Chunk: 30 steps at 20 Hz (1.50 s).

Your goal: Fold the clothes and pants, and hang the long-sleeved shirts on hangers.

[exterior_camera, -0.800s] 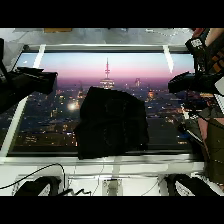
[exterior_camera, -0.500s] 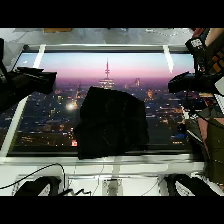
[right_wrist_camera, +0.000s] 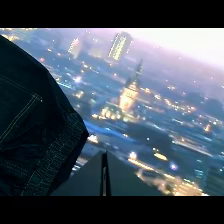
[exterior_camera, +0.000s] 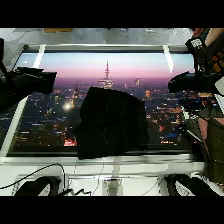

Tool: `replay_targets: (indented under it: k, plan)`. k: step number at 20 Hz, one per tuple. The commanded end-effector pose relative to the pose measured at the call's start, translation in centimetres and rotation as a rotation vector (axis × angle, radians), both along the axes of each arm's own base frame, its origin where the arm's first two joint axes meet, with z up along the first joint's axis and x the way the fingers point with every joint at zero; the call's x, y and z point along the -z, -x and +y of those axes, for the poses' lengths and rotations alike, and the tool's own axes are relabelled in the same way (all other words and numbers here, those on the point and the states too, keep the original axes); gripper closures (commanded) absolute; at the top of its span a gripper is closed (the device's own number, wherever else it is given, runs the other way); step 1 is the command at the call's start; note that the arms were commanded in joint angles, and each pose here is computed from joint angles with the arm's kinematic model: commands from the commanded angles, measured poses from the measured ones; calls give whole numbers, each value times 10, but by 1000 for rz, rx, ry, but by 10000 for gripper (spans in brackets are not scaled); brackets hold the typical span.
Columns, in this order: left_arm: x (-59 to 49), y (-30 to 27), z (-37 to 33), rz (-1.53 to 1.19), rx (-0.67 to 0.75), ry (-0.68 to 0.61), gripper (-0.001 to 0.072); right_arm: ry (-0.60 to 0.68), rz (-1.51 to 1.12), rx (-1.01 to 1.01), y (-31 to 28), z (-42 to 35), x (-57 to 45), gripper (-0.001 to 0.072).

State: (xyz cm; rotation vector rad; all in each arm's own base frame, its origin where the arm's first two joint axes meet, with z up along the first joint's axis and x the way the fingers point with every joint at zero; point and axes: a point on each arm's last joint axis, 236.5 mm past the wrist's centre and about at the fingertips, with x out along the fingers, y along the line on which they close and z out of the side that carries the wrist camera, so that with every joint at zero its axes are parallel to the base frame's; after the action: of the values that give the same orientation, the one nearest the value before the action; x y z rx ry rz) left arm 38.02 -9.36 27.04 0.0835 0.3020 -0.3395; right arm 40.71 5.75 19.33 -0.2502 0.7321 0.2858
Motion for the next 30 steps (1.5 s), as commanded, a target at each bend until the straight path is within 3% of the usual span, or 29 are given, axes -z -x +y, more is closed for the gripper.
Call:
replay_targets:
  k: [1,3,6,12,13,14,15,20,22,26,28,30]
  plan:
    - [-1,0,0,-2,-1,0,211,21,-8,8,-2,-5,0,668]
    - [-1,0,0,-2,-1,0,211,121,90,38,8,-29,24,669]
    - [-1,1,-2,2,5,16,211,107,405,114,46,-65,103,671]
    - [0,0,-5,9,11,32,211,-466,776,-5,135,2,217,646]
    - [2,-1,-5,13,11,31,211,-498,781,28,138,7,232,429]
    - [6,-1,-5,27,14,28,211,-519,786,76,140,9,246,162]
    - [11,-1,-6,46,19,23,211,-531,790,136,140,7,260,117]
    - [63,-10,-12,218,46,-6,220,-645,913,332,139,10,296,125]
    - [100,-7,-16,351,76,-27,220,-701,986,287,147,24,302,162]
    - [165,13,-20,621,137,-64,220,-781,1063,164,159,46,302,164]
    - [189,25,-20,723,177,-95,221,-785,1074,150,161,48,305,266]
    - [212,35,-14,823,208,-119,222,-777,1107,109,169,56,304,268]
